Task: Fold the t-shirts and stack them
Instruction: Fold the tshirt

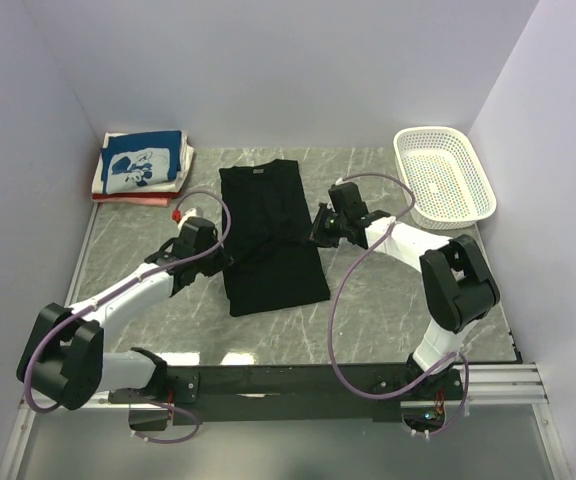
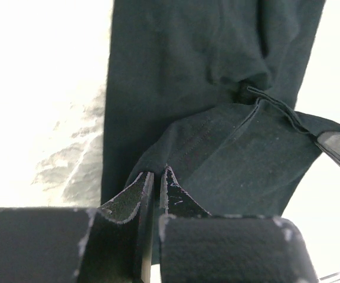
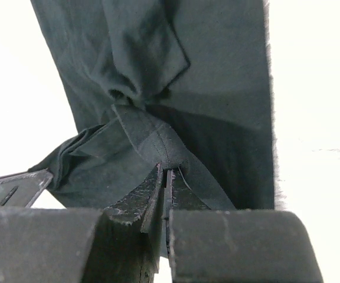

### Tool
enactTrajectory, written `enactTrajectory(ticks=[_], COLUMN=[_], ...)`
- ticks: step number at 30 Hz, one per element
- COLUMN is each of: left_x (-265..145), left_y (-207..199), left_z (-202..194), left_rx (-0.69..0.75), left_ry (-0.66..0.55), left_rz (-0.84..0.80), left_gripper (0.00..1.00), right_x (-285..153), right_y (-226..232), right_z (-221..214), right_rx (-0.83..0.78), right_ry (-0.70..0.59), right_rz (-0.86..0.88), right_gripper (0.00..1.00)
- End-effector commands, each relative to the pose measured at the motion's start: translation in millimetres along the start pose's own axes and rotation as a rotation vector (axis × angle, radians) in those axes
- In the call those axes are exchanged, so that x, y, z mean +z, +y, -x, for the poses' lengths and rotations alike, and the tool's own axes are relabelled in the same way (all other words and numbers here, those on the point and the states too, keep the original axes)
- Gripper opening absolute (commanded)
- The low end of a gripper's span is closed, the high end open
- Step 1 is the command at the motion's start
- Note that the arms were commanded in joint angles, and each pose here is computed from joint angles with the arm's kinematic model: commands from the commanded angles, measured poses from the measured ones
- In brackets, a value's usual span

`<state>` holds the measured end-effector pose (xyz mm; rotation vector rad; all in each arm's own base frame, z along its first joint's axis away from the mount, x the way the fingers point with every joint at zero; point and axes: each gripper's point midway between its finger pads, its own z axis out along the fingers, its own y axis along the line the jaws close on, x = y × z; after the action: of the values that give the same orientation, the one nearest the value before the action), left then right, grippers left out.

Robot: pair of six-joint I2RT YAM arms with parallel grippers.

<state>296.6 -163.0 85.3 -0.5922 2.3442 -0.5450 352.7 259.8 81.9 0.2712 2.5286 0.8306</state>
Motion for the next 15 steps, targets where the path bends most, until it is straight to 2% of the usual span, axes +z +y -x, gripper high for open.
enactTrajectory(ticks=[1,8,12,14,15], left_x=[-4,13,32,42,43], left_y=[-30,-34,-35,-30,-29], left_z=[26,42,56,55,56], left_rx=[0.020,0.027,0.030,0.030,0.025], left_ry=[-0.051,-0.055,-0.046,-0.007,0.001], left_rz=[-0.099,-0.109,-0.115,-0.111,-0.100], left_gripper=[0.00,0.01,0.07,0.19,0.25], right_x=[-13,3,13,16,17], right_y=[20,9,5,9,9], right_z=[32,46,59,64,63], right_rx=[-0.011,0.029,0.051,0.037,0.031], right_ry=[-0.092,-0.077,-0.076,-0.074,-0.061], right_rz=[0.067,0.071,0.084,0.107,0.100], right_gripper=[0.00,0.00,0.01,0.11,0.24])
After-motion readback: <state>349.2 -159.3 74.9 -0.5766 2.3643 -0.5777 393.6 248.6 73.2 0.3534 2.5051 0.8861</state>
